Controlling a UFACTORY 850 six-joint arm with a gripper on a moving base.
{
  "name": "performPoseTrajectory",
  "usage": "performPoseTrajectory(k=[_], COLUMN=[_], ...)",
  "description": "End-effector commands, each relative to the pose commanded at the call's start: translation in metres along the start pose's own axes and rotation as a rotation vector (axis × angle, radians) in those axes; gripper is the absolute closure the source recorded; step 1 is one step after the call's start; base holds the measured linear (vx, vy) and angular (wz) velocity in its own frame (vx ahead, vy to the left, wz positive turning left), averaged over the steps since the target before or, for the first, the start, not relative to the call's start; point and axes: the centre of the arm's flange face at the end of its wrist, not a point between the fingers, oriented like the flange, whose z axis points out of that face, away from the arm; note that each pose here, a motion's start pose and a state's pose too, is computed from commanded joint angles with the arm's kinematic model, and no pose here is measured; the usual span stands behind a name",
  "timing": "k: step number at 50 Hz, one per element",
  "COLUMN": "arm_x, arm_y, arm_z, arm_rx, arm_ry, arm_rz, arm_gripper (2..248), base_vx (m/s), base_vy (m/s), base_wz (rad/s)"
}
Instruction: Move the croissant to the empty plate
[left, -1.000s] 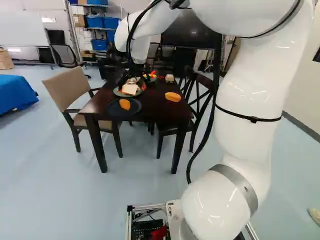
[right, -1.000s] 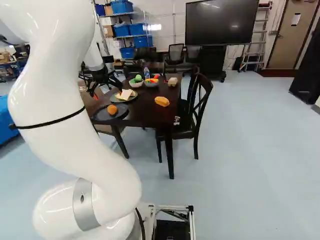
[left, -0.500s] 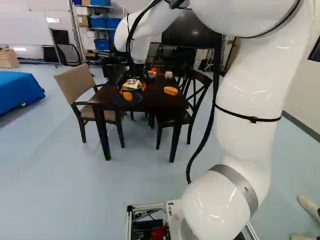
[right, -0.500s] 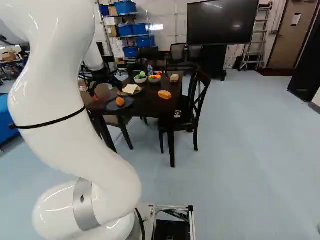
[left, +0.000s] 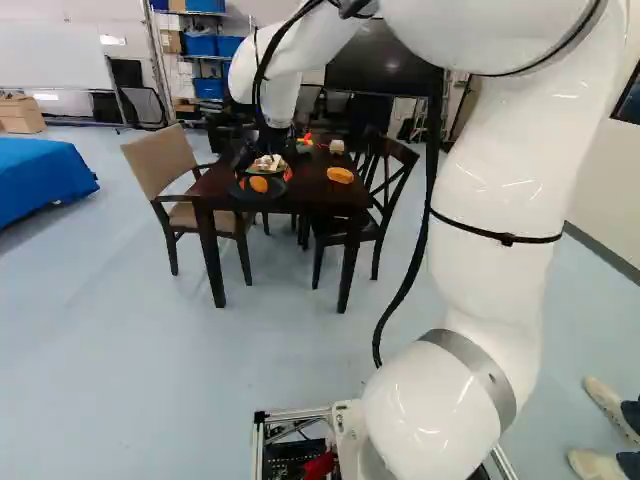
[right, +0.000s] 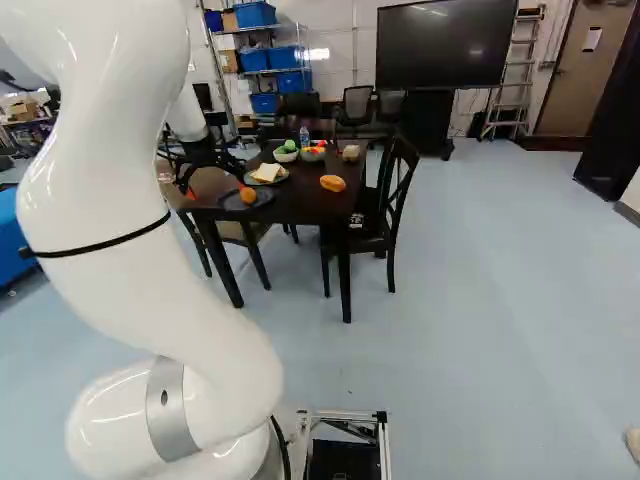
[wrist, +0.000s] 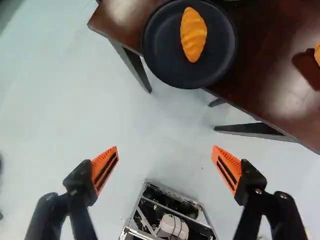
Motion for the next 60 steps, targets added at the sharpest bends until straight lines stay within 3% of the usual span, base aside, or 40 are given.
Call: performPoseTrajectory(k=[32, 60], arm_x=[-0.004, -0.023], arm_y=[0.004, 0.02], arm_z=[0.002, 0.01], arm_rx=[-0.003, -0.017], arm_ry=[0.012, 0.072], arm_rz=[0.005, 0.031], arm_gripper=[3, 3], base_vx=[0.0, 0.0], base_vy=[0.0, 0.0], base_wz=[0.0, 0.0])
